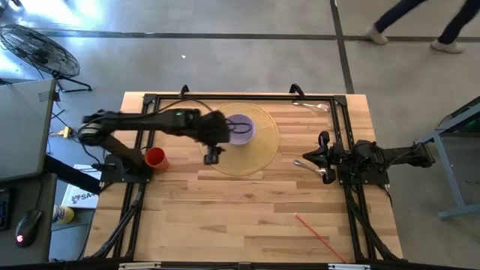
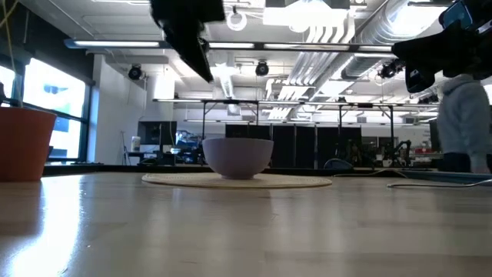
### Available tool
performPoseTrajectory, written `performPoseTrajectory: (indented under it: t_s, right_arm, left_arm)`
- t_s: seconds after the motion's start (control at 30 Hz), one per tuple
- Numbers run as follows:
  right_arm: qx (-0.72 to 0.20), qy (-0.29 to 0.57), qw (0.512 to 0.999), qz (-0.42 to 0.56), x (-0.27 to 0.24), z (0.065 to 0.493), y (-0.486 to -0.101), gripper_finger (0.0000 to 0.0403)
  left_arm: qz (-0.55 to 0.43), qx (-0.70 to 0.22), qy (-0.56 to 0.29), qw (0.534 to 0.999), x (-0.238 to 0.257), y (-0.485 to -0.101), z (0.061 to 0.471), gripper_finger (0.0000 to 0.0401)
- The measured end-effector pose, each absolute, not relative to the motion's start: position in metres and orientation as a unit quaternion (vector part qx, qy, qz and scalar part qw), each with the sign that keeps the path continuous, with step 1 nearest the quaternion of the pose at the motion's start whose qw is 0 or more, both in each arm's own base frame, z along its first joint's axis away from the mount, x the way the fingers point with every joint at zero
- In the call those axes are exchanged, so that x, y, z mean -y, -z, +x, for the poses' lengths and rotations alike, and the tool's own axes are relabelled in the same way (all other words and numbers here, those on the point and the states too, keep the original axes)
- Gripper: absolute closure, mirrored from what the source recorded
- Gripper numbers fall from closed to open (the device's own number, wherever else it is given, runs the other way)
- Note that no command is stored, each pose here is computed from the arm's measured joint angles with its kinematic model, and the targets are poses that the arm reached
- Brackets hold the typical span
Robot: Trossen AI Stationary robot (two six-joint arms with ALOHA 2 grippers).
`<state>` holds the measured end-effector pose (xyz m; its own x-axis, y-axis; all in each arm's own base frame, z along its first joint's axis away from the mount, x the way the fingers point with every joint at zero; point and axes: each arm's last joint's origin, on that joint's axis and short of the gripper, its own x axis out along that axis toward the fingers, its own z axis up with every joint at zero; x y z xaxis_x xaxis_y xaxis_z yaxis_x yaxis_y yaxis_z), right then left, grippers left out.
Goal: Pick & Place Utensil
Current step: Put the orange cup on the yellow placemat to the top right of the violet bowl
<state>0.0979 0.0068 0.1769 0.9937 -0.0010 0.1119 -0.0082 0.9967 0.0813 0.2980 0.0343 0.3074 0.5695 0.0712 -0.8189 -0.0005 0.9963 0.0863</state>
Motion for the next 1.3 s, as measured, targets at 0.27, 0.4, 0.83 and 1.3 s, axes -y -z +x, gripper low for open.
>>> performPoseTrajectory:
  t_s: [0.27, 0.4, 0.83, 1.3]
  right_arm:
    - [0.056, -0.002, 0.998, 0.041, -0.007, 0.098, -0.177, 0.0391]
    - [0.056, -0.002, 0.998, 0.041, -0.007, 0.098, -0.177, 0.0391]
    - [0.056, -0.002, 0.998, 0.041, -0.007, 0.098, -0.177, 0.0391]
    - [0.056, -0.002, 0.998, 0.041, -0.007, 0.098, -0.177, 0.0391]
  left_arm:
    - [0.005, -0.464, -0.011, 0.886, -0.009, -0.321, 0.251, 0.0215]
    - [-0.074, -0.514, -0.066, 0.852, -0.009, -0.319, 0.231, 0.0214]
    - [-0.150, -0.602, -0.131, 0.773, 0.042, -0.326, 0.172, 0.0171]
    - [-0.175, -0.621, -0.286, 0.708, 0.055, -0.290, 0.142, 0.0104]
